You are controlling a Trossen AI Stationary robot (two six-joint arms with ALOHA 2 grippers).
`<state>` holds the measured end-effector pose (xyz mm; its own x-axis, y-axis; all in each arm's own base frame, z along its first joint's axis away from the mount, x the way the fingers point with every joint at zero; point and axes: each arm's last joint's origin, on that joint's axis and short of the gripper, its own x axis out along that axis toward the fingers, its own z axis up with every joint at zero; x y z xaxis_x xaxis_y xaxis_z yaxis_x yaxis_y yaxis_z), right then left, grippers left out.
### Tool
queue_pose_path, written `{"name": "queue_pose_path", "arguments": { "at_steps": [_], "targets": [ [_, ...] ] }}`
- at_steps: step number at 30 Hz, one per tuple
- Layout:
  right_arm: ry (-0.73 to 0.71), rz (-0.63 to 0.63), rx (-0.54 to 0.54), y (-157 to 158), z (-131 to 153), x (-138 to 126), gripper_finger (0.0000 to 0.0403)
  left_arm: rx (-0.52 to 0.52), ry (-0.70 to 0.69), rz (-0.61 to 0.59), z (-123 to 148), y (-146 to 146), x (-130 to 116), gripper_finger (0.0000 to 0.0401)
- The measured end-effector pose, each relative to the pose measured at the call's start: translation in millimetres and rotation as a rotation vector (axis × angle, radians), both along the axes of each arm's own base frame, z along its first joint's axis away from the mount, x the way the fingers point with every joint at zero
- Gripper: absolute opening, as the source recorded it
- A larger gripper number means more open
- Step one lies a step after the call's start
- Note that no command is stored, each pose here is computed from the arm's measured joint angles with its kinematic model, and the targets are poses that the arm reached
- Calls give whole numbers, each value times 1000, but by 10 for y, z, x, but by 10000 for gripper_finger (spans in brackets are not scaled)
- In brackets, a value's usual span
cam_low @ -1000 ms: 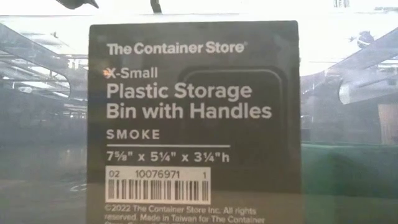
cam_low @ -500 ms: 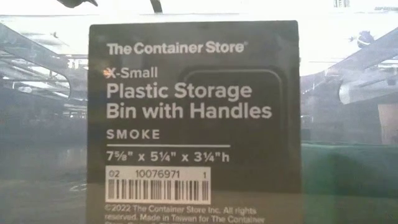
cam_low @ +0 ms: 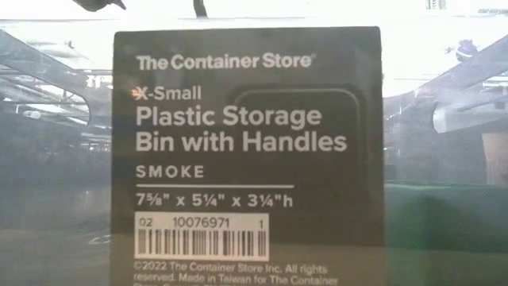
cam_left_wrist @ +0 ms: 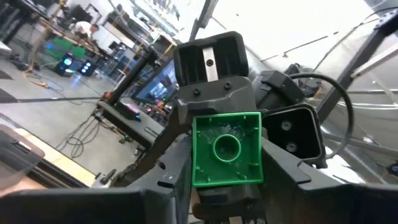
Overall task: Sort blocks
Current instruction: Put the green game piece into the bottom black bin
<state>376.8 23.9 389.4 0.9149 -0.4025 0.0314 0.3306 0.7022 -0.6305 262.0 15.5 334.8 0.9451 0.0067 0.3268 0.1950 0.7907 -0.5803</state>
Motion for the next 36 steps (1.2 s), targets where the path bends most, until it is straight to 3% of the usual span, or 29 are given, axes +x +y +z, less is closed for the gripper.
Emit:
{"name": "queue_pose_path", "arguments": {
  "at_steps": [7,12,14,18,20,27,36],
  "targets": [
    [-34,-120,-25,119,170,-168,129,38,27,-59,-17,7,-9,258],
    [34,-120,-3,333,257,-420,129,62,65,-90,40,36,-137,277],
    [80,-50,108,453,254,-595,129,106,97,-83,77,46,-243,278],
    [279,188,525,690,52,-833,129,156,228,-14,80,66,-476,279],
    [377,223,662,830,-101,-826,129,157,284,21,63,66,-555,279],
    [492,408,855,1363,-632,-377,129,145,359,18,21,42,-632,280],
    [620,639,1178,1732,-1354,136,129,142,460,-33,-80,-17,-636,280]
  ]
}}
